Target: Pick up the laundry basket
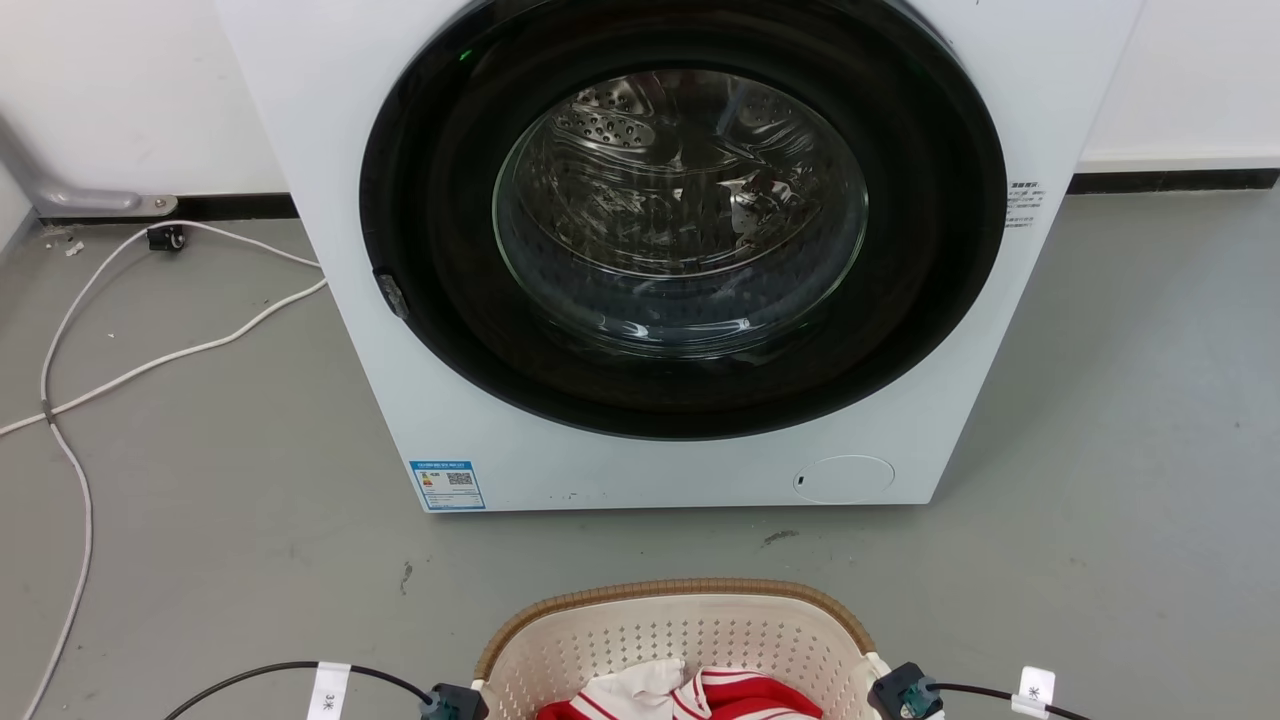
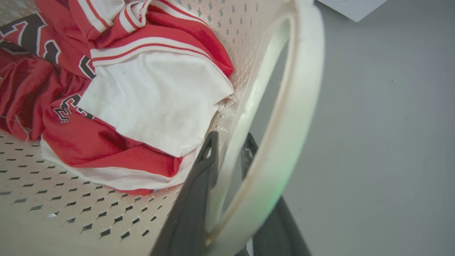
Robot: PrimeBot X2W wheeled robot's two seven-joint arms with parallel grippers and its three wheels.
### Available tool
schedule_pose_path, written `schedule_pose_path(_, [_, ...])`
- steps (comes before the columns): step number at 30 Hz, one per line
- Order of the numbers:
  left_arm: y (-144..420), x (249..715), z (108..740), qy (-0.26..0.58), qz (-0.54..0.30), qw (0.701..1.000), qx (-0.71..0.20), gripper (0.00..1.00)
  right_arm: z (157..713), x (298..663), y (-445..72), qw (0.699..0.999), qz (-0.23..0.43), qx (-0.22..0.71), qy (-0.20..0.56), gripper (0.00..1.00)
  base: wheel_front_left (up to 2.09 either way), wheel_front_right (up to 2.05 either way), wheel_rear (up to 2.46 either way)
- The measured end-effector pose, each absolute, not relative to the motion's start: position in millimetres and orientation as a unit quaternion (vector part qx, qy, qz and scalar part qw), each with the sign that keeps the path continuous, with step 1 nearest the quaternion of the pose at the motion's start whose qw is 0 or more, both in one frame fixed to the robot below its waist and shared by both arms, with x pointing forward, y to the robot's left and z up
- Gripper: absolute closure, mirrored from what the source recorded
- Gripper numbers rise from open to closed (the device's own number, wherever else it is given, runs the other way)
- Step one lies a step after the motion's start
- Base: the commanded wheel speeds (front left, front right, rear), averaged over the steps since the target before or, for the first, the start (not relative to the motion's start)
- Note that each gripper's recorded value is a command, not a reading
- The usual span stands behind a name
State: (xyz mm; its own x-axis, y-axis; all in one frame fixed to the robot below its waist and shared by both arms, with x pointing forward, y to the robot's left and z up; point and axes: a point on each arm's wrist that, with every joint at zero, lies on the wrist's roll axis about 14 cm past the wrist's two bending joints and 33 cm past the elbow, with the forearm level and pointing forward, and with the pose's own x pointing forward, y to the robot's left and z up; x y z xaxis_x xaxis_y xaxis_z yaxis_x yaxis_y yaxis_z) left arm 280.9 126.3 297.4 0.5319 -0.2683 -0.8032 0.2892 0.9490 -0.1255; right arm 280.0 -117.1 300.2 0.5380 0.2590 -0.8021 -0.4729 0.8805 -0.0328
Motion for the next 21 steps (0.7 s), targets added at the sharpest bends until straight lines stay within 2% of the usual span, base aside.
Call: schedule_pose_path(21, [126.5, 280.5, 297.0, 0.457, -0.160, 0.875, 0.011, 1.00, 299.4, 279.0, -117.2, 0.868, 0.210, -0.121, 0.435, 1.00, 0.00, 0.00, 0.00])
